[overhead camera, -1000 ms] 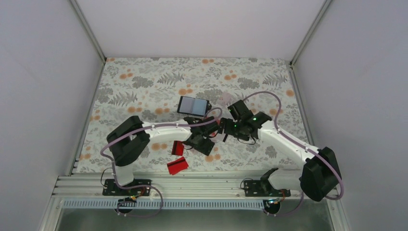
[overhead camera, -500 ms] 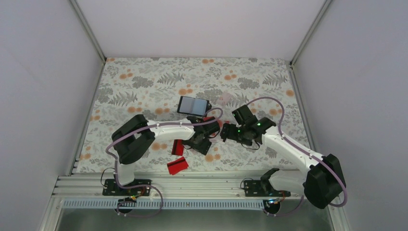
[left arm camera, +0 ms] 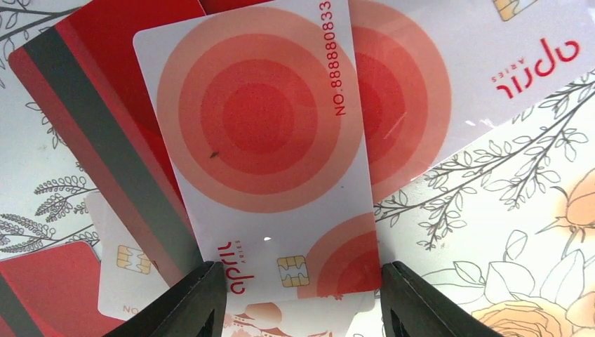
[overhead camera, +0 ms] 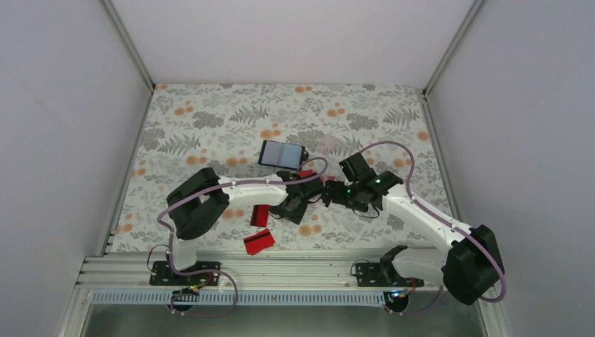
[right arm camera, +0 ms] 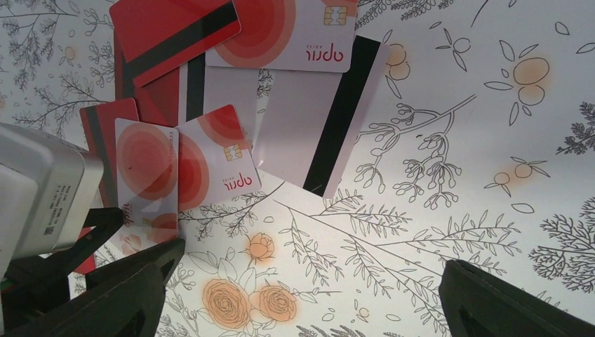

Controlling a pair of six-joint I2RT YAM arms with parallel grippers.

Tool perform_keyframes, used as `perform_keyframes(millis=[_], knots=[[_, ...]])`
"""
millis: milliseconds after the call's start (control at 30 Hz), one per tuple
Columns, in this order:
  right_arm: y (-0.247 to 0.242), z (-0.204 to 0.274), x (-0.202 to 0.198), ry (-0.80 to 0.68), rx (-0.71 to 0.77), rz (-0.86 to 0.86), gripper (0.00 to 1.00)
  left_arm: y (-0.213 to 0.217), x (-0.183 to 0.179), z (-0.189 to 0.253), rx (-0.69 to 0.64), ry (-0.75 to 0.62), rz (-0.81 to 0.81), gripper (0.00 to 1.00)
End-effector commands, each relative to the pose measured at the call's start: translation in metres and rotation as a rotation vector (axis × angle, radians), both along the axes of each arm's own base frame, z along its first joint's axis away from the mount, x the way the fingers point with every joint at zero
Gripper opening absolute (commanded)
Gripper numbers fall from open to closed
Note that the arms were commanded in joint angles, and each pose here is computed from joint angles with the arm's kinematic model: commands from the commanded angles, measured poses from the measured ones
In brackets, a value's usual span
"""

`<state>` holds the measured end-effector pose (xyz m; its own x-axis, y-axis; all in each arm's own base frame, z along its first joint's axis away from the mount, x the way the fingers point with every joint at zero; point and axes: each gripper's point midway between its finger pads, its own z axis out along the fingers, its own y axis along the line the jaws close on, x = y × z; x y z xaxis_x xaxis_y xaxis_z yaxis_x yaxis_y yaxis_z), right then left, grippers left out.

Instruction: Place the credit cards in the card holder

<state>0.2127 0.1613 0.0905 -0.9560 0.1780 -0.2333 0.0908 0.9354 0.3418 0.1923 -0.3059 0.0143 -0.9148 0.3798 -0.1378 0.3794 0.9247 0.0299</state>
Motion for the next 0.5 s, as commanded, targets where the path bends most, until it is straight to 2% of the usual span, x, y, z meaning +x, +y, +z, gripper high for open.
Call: perform_keyframes(millis=[0,233,467], knots=[[-0.003,0.002,-0.001,-0.011,0.001,0.009,0.99,0.006,-0.01,-0.026,0.066,0.041,0.009,0.53],[0.005,0.005,0.002,-0.017,0.05,0.018,0.99,-0.007,-0.008,-0.01,0.003,0.014,-0.004,0.5],[0.035,0.017,-0.003,-0.025,0.286,0.047,0.99,-0.027,-0.003,0.035,-0.196,-0.061,-0.031,0.32]])
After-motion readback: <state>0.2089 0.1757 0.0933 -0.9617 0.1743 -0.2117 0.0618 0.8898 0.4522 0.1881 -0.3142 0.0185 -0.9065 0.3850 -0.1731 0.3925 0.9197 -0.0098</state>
